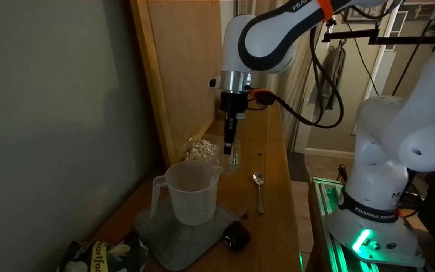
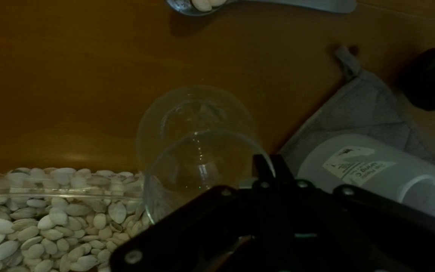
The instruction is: Pour the contents from the glass cup into the jar
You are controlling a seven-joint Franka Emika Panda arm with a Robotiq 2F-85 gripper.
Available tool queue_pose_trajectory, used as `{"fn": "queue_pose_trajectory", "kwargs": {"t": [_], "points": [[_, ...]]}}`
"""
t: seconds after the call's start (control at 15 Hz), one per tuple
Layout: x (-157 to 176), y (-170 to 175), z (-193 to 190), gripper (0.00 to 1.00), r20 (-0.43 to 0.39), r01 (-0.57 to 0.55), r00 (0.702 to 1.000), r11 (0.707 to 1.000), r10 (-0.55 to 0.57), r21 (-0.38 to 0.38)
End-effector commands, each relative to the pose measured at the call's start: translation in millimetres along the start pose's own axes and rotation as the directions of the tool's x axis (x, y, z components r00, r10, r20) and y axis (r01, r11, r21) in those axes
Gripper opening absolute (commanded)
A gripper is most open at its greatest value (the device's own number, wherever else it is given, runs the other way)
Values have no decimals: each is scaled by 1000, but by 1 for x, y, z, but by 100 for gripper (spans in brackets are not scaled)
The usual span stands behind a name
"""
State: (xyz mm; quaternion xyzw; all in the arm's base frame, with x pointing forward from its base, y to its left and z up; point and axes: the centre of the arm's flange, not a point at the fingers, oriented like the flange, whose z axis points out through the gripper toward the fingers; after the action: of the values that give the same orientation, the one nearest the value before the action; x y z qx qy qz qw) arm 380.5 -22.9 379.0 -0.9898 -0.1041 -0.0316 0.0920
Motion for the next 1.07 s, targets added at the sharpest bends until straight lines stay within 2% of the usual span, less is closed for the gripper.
{"fn": "queue_pose_trajectory", "kwargs": {"t": [0.0, 0.8, 0.87, 1.0], "points": [[-1, 1, 14, 1, -20, 7, 1000, 999, -6, 37], [-5, 1, 31, 1, 25, 6, 1000, 999, -7, 38], [-5, 1, 30, 28, 26, 6, 1000, 999, -7, 40], [-5, 1, 30, 37, 27, 7, 1000, 999, -8, 41]]}}
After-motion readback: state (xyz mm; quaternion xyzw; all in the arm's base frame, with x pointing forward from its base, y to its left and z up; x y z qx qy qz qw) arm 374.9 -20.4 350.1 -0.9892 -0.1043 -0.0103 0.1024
